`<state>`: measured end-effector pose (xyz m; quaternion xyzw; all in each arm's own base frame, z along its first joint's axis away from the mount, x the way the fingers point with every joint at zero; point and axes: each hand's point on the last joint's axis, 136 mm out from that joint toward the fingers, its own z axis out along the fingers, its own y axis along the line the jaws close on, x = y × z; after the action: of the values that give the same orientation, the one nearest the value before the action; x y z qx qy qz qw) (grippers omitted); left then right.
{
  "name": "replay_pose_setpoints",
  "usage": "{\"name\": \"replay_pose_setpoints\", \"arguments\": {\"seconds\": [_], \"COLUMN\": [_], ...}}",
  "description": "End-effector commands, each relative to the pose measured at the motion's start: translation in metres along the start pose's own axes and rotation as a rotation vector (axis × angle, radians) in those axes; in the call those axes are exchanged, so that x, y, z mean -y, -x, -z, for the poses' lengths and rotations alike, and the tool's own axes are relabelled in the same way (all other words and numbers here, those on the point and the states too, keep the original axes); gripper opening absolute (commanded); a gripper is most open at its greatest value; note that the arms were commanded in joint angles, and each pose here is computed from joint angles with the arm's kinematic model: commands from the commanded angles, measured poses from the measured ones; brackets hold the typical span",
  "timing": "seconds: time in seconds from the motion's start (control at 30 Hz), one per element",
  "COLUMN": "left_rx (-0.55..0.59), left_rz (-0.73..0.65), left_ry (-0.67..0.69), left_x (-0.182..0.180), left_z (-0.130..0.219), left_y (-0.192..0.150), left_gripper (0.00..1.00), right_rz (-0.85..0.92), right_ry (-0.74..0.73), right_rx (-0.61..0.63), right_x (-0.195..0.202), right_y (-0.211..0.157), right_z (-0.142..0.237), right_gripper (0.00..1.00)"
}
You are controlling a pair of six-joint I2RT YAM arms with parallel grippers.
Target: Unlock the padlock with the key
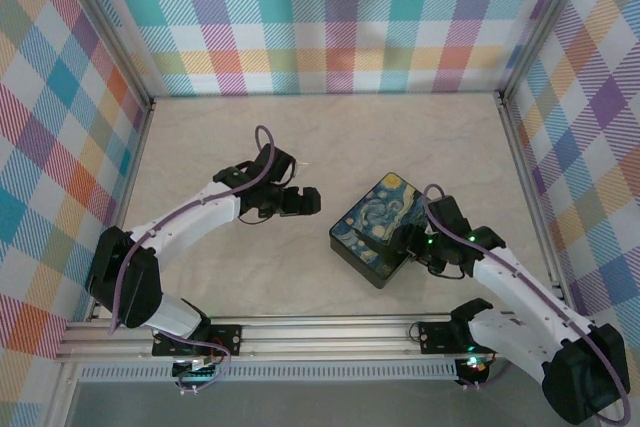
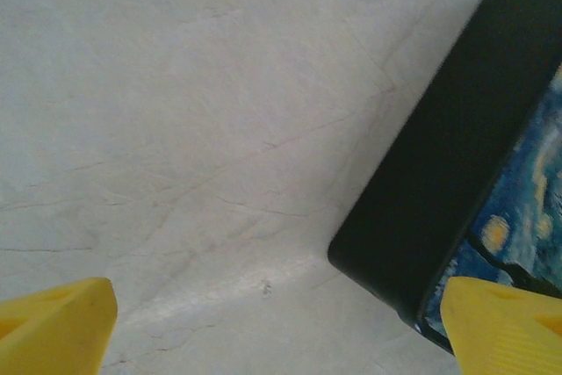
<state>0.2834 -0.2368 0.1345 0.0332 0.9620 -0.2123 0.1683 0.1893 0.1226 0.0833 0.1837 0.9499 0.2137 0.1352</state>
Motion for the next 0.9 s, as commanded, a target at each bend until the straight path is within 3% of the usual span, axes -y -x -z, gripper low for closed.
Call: {"name": "replay_pose_setpoints", "arguments": {"seconds": [0.0,0.17,0.3,0.57,0.67,0.87], "left_rx": [-0.085,-0.152,-0.164,-0.038,0.029,0.143], "left_rz": [0.014,0.094,0.114,0.295,0.348,0.392], "left_ry": [-0.114,-0.138,-0.153,-0.056,-0.066,0.048], "left_x": [0.034,0.053,0.072,0.063,0.068,0.05], "left_z": [-0.002,-0.014,-0.022,-0.076,-0.092,-0.105], "left_y": [-0.032,-0.061,-0.072,-0.046,-0.029,0.005], "left_gripper": [0.88,0.82,0.84,0.85,0.83,0.81], "right_rz": [-0.017,-0.045,-0.027,0.108,0.169,0.268], "right_ry": [-0.006,0.066,0.098,0.226,0.187,0.0], "right_rx": [0.014,-0.012,-0.005,-0.094,-0.086,-0.067], "right_x": [-0.01,-0.033,-0.052,-0.098,-0.094,-0.056], "right_y": [0.01,0.019,0.029,0.03,0.031,0.041], "right_z": [0.001,-0.014,-0.019,-0.02,-0.009,0.011], "right_gripper": [0.75,0.68,0.67,0.7,0.74,0.8]}}
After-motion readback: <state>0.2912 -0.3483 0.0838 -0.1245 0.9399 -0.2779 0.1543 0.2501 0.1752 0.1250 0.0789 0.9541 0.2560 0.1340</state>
